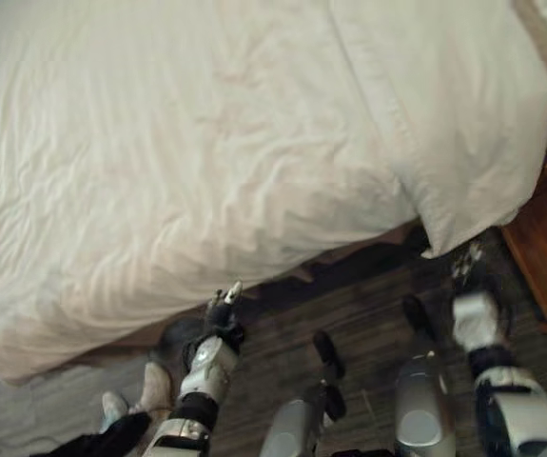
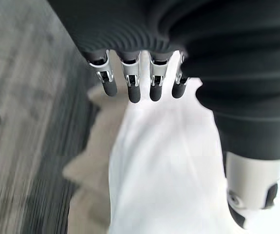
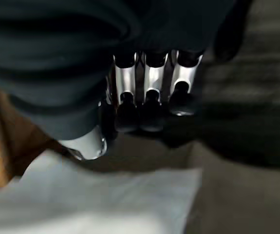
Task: Making the bed.
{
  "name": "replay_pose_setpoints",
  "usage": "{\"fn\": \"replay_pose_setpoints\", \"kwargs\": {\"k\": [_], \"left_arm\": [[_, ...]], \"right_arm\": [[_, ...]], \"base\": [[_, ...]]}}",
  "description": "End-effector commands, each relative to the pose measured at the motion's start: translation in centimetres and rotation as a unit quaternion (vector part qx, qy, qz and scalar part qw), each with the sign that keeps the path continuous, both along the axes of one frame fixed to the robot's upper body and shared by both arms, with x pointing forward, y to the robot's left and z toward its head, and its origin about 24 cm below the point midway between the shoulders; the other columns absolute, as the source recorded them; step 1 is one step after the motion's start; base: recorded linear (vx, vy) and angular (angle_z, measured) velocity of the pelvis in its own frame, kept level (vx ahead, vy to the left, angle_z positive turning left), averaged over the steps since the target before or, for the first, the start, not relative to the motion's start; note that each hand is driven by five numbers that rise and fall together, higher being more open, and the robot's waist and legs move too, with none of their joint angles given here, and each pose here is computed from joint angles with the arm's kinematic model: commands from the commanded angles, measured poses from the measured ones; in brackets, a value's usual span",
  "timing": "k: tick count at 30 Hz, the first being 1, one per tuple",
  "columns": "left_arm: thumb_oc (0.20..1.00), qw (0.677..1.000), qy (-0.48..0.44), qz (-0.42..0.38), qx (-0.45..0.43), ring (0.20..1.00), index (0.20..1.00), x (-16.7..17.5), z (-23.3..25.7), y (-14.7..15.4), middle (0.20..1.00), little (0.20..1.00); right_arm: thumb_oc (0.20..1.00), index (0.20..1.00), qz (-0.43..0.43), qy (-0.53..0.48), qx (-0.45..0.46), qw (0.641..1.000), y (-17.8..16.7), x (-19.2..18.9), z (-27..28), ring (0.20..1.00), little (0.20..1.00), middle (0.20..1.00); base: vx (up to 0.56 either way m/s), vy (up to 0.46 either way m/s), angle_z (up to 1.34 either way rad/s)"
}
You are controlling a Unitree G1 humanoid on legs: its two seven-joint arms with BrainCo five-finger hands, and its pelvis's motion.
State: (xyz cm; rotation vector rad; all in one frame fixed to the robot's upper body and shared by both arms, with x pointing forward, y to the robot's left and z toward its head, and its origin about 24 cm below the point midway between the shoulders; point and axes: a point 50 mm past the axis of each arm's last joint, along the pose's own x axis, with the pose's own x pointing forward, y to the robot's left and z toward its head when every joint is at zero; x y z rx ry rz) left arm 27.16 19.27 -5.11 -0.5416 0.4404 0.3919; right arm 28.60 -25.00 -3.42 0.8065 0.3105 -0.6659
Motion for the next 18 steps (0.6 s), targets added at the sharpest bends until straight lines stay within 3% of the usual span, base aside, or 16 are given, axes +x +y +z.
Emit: {"fn": "replay_pose_setpoints", "kwargs": {"k": [1,2,3,4,5,7,11,12,16,18], "left_arm": [[1.0,1.0,0.019,0.018,0.009,1.0,1.0,-1.5,-1.2,1.5,1.0,1.0],[1.0,1.0,0.019,0.019,0.009,1.0,1.0,-1.6,-1.2,1.5,1.0,1.0],[1.0,1.0,0.018,0.018,0.009,1.0,1.0,-1.7,-1.2,1.6,1.0,1.0],[1.0,1.0,0.017,0.014,0.009,1.0,1.0,-1.9,-1.3,1.5,1.0,1.0],[1.0,1.0,0.019,0.004,0.014,1.0,1.0,-2.2,-1.4,1.4,1.0,1.0],[1.0,0.999,0.05,-0.013,0.017,1.0,1.0,-4.3,-2.9,0.8,1.0,1.0],[1.0,0.996,0.067,-0.041,0.036,1.0,1.0,-6.1,-3.6,0.4,1.0,1.0],[1.0,0.992,0.065,-0.09,0.061,1.0,1.0,-6.5,-3.6,-0.6,1.0,1.0],[1.0,0.981,0.011,-0.147,0.128,1.0,1.0,-5.5,-1.5,-0.9,1.0,1.0],[1.0,0.959,-0.079,-0.173,0.208,1.0,1.0,-3.8,2.6,-0.4,1.0,1.0]], "right_arm": [[0.2,0.2,0.073,0.011,-0.075,0.994,0.3,0.8,0.7,0.2,0.2,0.2],[0.2,0.2,0.074,0.011,-0.076,0.994,0.3,0.8,0.7,0.2,0.2,0.2],[0.448,0.448,0.107,0.032,-0.119,0.987,0.1,0.5,0.6,0.448,0.448,0.448],[1.0,1.0,0.157,0.056,-0.189,0.968,0.1,0.2,0.5,1.0,1.0,1.0],[1.0,1.0,0.2,0.065,-0.253,0.944,0.1,0.1,0.9,1.0,1.0,1.0],[1.0,1.0,0.306,0.062,-0.419,0.852,0.7,-0.7,2.4,1.0,1.0,1.0],[1.0,1.0,0.356,0.068,-0.488,0.794,1.1,-2.3,2.3,1.0,1.0,1.0],[1.0,1.0,0.383,0.055,-0.528,0.755,1.6,-2.7,2.9,1.0,1.0,1.0],[1.0,1.0,0.399,0.039,-0.542,0.738,2.3,-3.6,2.9,1.0,1.0,1.0],[1.0,1.0,0.404,0.017,-0.528,0.747,3.3,-4.0,3.0,1.0,1.0,1.0]], "base": [[0.03,0.028,-0.05],[0.04,0.017,-0.04],[0.0,0.0,0.0],[0.0,0.0,0.0],[0.04,-0.03,-0.01],[0.06,0.0,0.0],[0.05,0.021,-0.05],[0.08,0.05,0.1],[0.05,0.024,0.15],[0.05,0.036,0.04]]}}
